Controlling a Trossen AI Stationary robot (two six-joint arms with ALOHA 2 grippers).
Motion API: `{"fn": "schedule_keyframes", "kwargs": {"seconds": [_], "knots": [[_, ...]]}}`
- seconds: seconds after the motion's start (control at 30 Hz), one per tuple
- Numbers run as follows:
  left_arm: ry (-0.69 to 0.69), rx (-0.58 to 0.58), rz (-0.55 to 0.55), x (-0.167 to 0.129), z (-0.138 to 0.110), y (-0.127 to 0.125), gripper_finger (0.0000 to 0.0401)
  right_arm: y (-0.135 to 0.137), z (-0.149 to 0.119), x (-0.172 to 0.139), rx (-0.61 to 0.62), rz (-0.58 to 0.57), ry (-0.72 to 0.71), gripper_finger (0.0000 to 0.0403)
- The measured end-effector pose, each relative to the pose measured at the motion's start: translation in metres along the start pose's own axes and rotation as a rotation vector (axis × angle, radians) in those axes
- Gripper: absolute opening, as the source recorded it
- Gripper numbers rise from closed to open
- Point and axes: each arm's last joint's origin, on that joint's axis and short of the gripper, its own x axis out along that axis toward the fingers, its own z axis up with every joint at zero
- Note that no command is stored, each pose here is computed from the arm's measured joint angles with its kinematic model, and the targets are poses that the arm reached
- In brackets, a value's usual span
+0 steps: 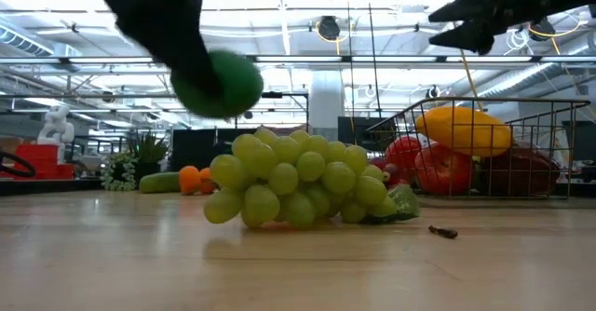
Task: Build produce basket
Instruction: Put the bottom lime into the gold wire basket
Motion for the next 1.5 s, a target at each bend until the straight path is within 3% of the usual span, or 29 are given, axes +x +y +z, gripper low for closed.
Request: {"fn": "schedule_keyframes", "kwargs": {"seconds": [0.3, 0.6, 1.0, 1.5], "knots": [[-0.171, 0.142, -0.004, -0.038, 0.02, 0.023, 0.0304, 0.011, 0.002, 0.013, -0.019, 0.071, -0.022, 0.0322], [-0.308, 0.544, 0.091, -0.064, 0.034, 0.041, 0.0318, 0.016, 0.001, 0.019, -0.058, 0.097, -0.008, 0.0322], [-0.394, 1.086, 0.216, -0.073, 0.047, 0.042, 0.0319, 0.021, 0.003, 0.019, -0.1, 0.132, -0.037, 0.0322], [-0.398, 1.393, 0.309, -0.074, 0.052, 0.043, 0.0319, 0.021, 0.003, 0.019, -0.1, 0.132, -0.037, 0.0322]]}}
